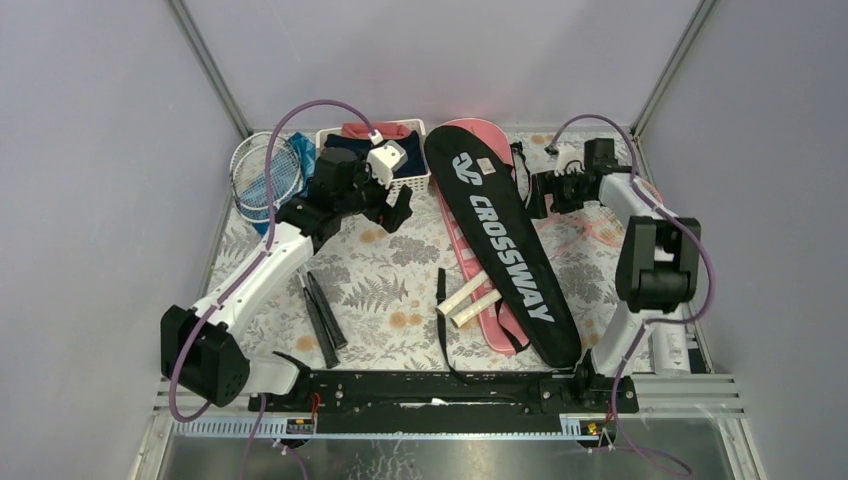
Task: Pack up the badminton gear
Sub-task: Open the racket bag at the center of the board.
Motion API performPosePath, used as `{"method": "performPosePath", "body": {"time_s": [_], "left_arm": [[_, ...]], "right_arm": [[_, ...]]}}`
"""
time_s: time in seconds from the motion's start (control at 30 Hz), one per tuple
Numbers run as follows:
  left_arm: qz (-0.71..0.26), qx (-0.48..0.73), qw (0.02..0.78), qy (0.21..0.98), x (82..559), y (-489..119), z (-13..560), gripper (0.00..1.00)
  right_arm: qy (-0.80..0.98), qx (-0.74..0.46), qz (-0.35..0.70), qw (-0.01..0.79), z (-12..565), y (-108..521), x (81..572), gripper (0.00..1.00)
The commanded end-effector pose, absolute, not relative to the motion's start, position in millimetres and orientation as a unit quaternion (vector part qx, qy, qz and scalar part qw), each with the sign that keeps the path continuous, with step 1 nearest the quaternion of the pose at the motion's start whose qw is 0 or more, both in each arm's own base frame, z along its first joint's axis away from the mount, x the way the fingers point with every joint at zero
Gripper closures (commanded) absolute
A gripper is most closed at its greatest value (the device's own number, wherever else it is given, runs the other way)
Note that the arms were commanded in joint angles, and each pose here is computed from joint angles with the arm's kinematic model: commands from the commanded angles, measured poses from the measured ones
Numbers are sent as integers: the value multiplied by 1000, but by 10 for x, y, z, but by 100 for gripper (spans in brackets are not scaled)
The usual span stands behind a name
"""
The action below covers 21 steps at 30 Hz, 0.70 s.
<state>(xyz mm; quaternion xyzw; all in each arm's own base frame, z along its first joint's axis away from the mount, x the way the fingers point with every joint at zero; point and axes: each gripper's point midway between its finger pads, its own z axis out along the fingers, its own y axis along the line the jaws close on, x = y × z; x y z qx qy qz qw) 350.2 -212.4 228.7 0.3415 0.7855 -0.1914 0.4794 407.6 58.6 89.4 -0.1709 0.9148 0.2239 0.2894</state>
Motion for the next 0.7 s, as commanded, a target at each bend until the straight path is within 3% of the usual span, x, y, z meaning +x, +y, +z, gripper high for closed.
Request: {"method": "performPosePath", "body": {"time_s": [0.0, 0.2, 0.4, 0.67], "left_arm": [[-219, 337, 512, 760, 3452, -2170, 2516, 1], [-214, 339, 519, 755, 3434, -2124, 2546, 1], [-214, 339, 520, 754, 3441, -2110, 2545, 1], [-216, 339, 520, 753, 3458, -2116, 2573, 1]], "right_arm": [[914, -177, 229, 284, 837, 741, 4355, 8], [924, -174, 246, 236, 530, 835, 4425, 12], [919, -172, 292, 201, 363, 961, 4318, 24], [905, -181, 321, 214, 649, 1056, 4364, 60]]}}
